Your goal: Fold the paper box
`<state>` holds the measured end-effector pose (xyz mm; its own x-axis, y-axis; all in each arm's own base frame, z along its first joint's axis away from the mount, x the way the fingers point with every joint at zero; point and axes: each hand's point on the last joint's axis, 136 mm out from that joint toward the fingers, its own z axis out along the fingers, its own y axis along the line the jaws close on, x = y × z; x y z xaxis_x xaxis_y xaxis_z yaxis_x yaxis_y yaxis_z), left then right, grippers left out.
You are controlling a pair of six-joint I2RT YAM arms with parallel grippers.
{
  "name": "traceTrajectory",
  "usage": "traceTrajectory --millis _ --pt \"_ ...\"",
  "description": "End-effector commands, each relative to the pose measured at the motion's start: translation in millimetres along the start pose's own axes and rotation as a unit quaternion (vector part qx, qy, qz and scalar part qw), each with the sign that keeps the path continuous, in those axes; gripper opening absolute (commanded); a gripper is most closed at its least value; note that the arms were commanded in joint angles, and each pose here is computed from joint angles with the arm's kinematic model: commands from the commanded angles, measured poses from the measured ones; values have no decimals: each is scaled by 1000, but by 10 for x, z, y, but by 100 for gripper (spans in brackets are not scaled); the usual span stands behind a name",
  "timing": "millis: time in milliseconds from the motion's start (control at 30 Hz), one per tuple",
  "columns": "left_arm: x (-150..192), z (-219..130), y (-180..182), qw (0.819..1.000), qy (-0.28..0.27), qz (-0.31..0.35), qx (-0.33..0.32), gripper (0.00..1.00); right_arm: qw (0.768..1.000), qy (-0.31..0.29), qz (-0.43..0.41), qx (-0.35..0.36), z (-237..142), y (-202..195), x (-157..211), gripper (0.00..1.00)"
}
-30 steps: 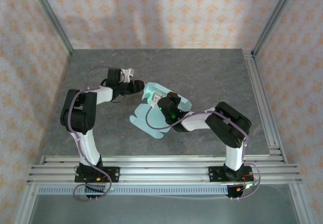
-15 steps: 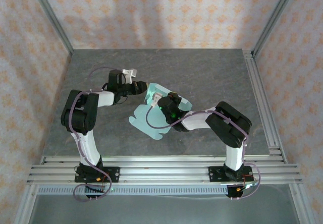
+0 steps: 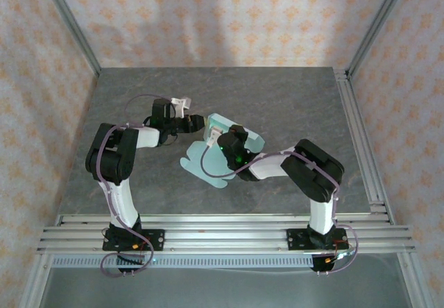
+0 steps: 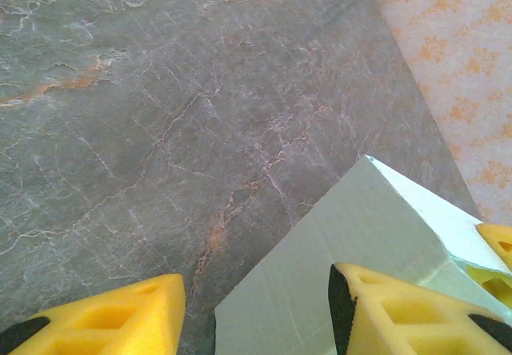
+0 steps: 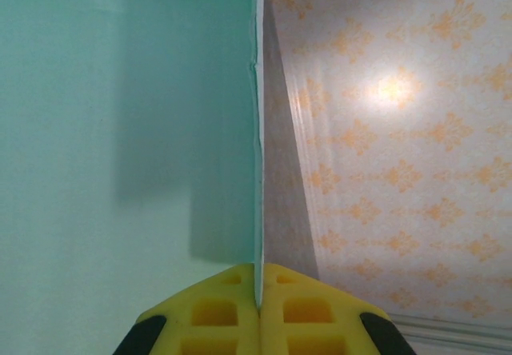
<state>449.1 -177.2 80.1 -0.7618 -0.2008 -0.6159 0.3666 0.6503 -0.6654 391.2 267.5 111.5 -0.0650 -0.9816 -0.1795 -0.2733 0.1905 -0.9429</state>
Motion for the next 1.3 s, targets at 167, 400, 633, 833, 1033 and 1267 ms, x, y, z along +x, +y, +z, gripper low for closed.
traceTrajectory --millis 167,400,633,833,1033,1267 --pt "124 10 58 1000 6 12 -8 52 999 -8 -40 32 -33 16 -93 0" --pt "181 7 64 1000 2 12 -2 52 999 -3 -42 25 -16 56 -86 0" --pt "265 -40 99 1000 -3 9 -13 52 998 2 -52 37 29 75 -82 0" --pt "277 -33 124 1000 0 9 -21 52 999 -6 -22 -30 -53 115 -98 0" --pt "189 -66 -57 999 -6 36 -10 53 999 -7 -37 -18 -38 105 -115 0" --pt "219 -87 -158 998 4 60 -7 53 999 -11 -31 -25 -33 59 -167 0"
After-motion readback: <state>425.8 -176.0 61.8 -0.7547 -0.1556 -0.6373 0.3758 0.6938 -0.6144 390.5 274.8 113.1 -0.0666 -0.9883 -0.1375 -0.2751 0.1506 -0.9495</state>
